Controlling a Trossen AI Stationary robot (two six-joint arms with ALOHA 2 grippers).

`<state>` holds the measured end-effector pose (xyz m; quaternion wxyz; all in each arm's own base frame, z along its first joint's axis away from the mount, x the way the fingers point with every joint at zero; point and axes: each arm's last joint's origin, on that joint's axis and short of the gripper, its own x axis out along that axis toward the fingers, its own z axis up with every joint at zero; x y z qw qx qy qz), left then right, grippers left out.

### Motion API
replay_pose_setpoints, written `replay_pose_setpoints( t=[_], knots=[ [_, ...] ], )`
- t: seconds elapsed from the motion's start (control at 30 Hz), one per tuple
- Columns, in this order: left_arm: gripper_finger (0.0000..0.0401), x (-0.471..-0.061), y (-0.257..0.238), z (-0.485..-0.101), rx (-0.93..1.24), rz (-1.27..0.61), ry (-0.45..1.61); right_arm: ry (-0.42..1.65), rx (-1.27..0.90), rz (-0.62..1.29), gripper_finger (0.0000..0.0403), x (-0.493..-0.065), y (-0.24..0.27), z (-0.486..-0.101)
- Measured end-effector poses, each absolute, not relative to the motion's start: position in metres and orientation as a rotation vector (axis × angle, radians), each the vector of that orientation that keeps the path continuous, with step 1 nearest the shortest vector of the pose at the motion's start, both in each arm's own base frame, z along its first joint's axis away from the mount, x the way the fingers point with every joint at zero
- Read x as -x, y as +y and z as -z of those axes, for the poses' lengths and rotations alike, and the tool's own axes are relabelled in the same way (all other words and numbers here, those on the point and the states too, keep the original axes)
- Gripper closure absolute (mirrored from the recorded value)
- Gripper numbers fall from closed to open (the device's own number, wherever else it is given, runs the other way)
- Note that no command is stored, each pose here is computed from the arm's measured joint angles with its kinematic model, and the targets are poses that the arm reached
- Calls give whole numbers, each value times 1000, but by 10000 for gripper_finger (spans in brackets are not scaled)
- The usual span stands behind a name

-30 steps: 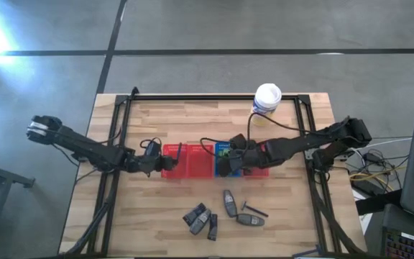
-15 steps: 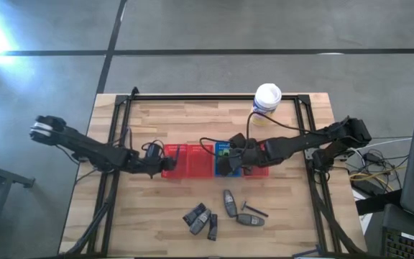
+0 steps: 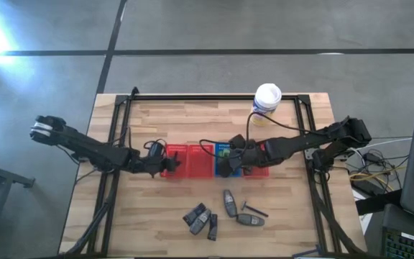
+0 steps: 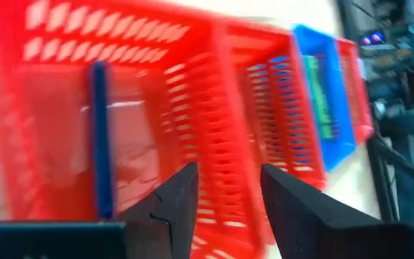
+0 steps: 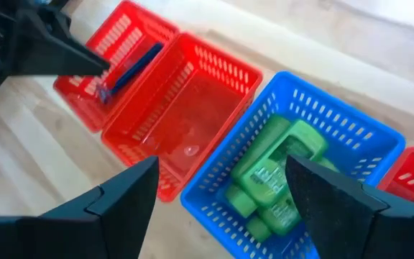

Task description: Pick & Place Travel size toiletries

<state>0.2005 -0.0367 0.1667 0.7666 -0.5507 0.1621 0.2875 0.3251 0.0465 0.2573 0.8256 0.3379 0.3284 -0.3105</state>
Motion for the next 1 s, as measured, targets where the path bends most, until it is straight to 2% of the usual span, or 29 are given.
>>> replay_pose_setpoints(
  t=[0.43, 0.77, 1.0],
  knots=[
    [247, -215, -44, -220, 860, -361, 346, 790, -783, 548, 66, -324, 58, -256],
    [247, -211, -60, -219, 809, -267, 418, 825, -829, 545, 53, -316, 79, -249],
    [247, -210, -63, -219, 798, -254, 422, 913, -904, 564, 73, -305, 94, -238]
  ],
)
